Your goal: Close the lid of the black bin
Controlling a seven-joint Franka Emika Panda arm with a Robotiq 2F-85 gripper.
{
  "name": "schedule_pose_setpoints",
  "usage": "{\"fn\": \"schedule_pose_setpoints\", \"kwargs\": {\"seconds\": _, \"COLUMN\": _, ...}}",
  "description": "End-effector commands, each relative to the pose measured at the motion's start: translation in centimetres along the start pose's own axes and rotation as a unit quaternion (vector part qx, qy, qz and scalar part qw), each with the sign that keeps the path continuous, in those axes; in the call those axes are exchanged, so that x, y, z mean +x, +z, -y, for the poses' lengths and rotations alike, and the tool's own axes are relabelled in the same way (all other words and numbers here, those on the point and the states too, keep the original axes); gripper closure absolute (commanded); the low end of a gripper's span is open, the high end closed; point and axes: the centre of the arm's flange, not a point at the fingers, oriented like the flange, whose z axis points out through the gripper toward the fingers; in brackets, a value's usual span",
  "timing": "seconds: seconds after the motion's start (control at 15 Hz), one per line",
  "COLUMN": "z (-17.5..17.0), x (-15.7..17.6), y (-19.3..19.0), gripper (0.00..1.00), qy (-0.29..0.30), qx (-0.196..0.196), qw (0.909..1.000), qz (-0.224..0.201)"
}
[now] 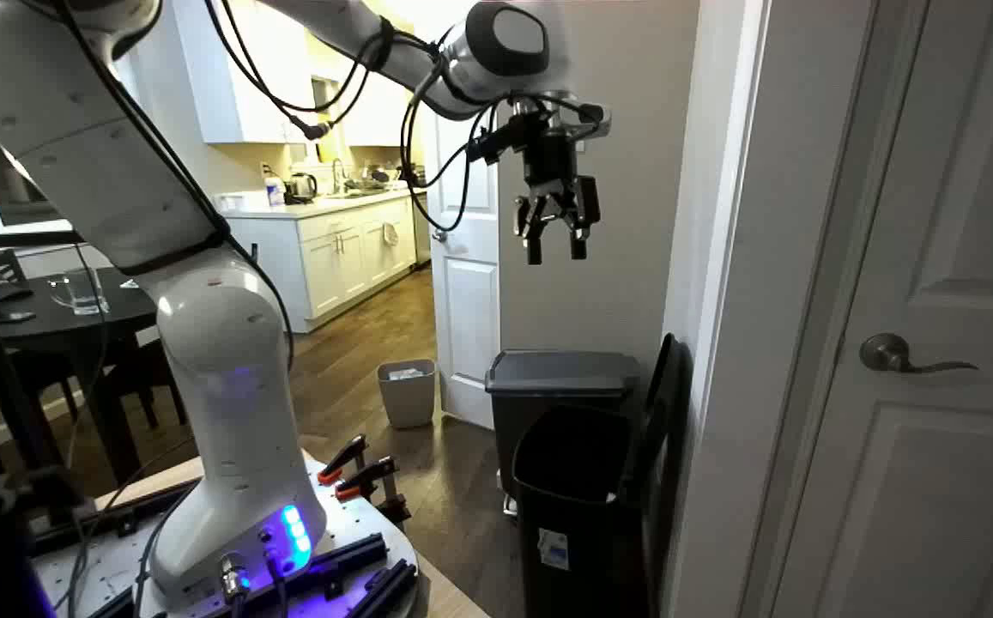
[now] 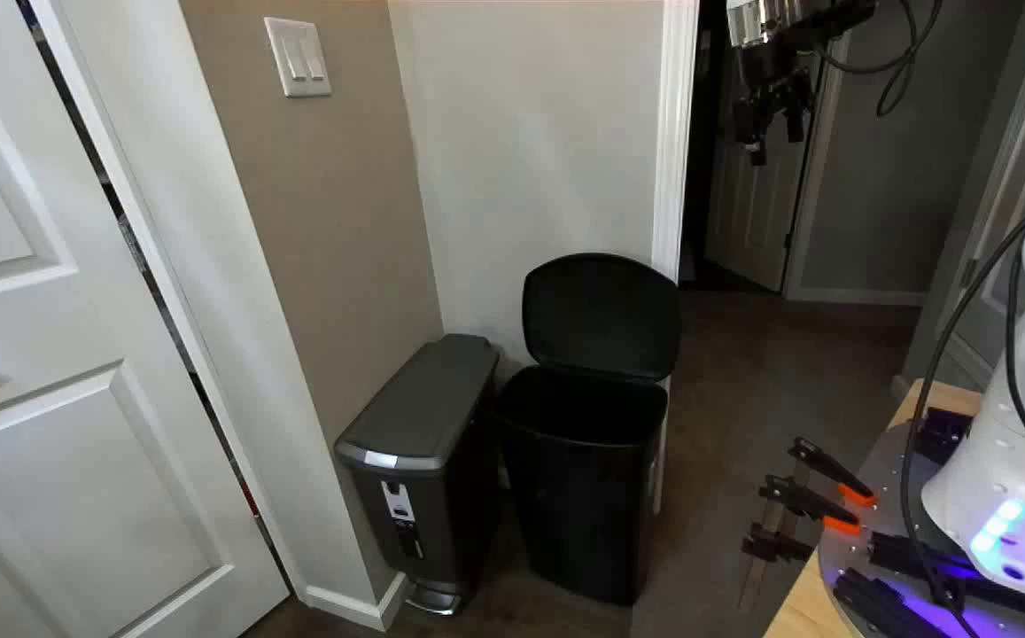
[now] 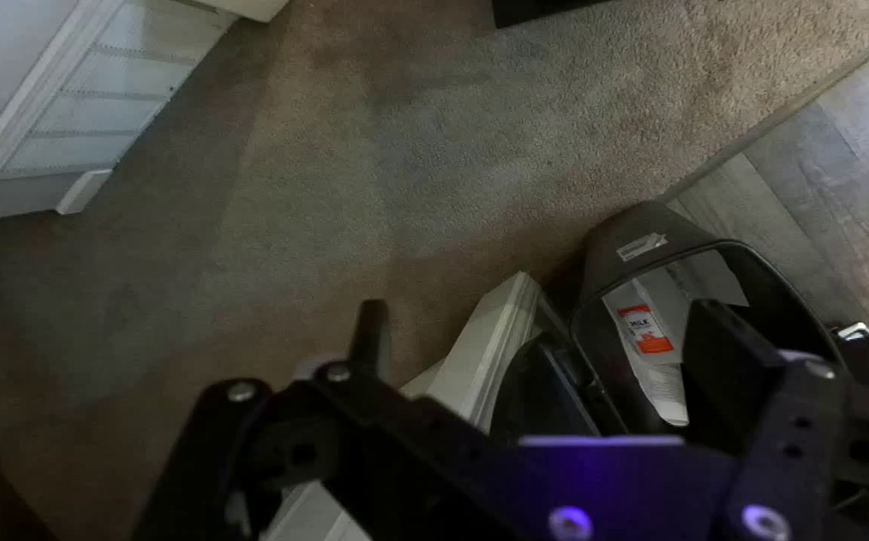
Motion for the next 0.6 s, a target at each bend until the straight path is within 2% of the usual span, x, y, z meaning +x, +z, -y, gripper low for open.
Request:
{"fn": "schedule_pose_setpoints", "kwargs": {"seconds": 0.0, "z": 0.0, "x": 0.0, "y": 0.0, "gripper": 0.0, "qy": 0.0, "qx": 0.0, "qw": 1.0, "qz": 0.0}}
{"fn": "schedule_pose_setpoints", "kwargs": {"seconds": 0.53, "z": -0.1, "x": 0.16, "y": 0.08, "gripper": 0.0, "qy": 0.004, "qx": 0.001, "qw": 1.0, "qz": 0.002}}
